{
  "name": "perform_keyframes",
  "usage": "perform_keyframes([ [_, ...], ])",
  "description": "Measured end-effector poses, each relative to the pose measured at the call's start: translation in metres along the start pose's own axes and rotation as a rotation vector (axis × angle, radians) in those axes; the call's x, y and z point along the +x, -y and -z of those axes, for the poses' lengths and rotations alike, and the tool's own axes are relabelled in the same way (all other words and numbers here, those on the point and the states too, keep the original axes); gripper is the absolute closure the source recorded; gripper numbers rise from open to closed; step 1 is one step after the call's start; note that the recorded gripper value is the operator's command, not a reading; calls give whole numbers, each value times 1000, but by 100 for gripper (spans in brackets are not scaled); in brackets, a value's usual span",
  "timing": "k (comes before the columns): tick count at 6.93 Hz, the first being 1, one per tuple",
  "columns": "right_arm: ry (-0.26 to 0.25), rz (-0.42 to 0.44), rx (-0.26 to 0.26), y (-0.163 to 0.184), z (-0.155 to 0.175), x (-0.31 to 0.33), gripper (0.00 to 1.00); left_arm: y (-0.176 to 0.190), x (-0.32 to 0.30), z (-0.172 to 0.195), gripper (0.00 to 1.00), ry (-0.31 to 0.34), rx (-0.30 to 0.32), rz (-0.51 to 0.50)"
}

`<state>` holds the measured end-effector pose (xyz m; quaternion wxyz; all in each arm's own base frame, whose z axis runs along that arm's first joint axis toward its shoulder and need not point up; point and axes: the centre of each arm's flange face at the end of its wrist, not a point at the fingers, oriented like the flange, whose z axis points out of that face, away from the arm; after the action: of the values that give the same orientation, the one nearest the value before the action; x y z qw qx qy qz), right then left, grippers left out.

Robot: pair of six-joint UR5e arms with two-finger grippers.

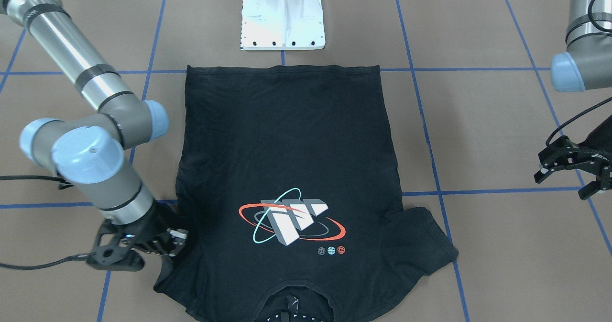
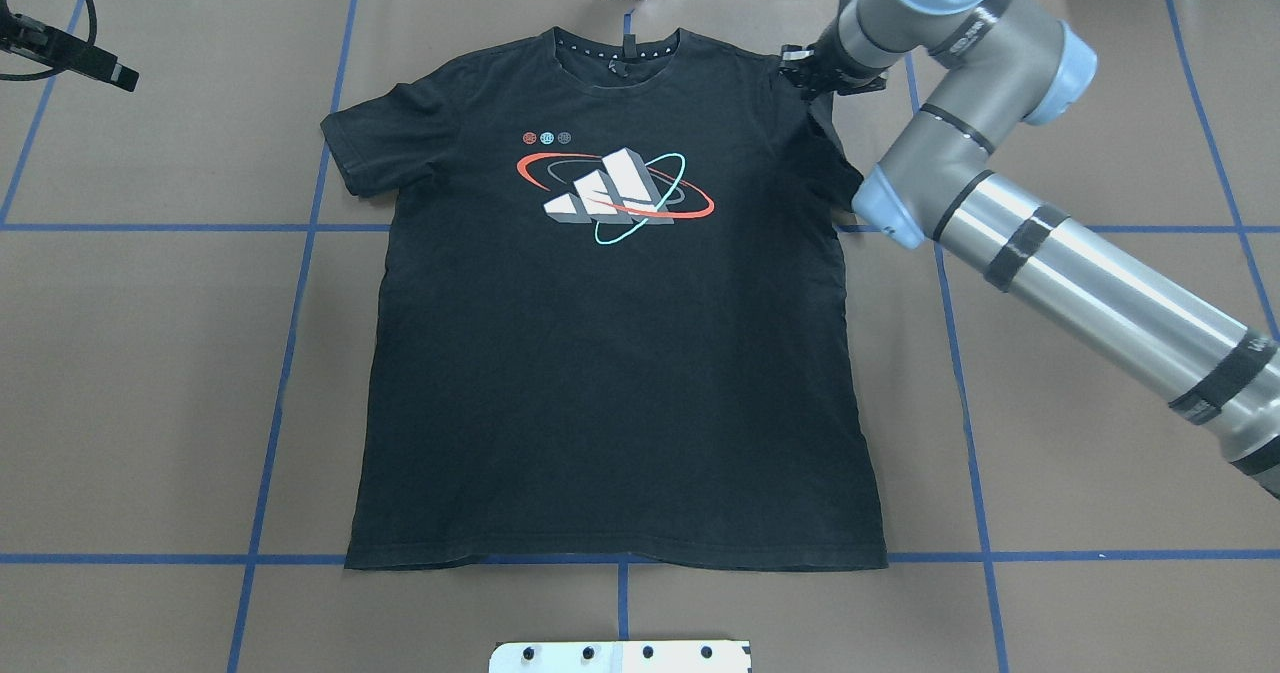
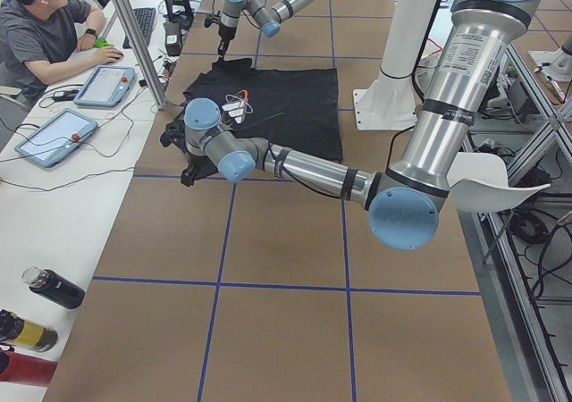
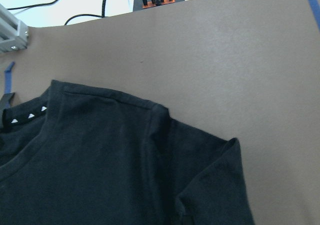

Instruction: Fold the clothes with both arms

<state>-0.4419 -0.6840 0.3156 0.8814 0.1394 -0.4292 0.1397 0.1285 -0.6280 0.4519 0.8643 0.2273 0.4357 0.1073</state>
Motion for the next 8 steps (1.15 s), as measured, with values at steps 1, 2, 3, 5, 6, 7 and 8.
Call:
perform_keyframes([
  [1,-6,-24,22,-18,-6,-33,100,0,0,0,0,-1,1,0],
  [2,-18,-35,42,-35,-13,-63,100,0,0,0,0,-1,0,0],
  [3,-25,-36,47,-50,-19,-82,100,0,0,0,0,-1,0,0],
  [5,-34,-23,58,-73,-30,-101,100,0,0,-1,0,-2,-1,0],
  [6,-37,-19,60,-78,-32,-103,2,0,0,-1,0,-1,-2,0],
  [7,-40,-14,64,-81,-34,-105,0,0,0,-2,0,-1,-3,0],
  [8,-45,-7,69,-84,-36,-105,0,3,0,-4,0,1,-5,4],
])
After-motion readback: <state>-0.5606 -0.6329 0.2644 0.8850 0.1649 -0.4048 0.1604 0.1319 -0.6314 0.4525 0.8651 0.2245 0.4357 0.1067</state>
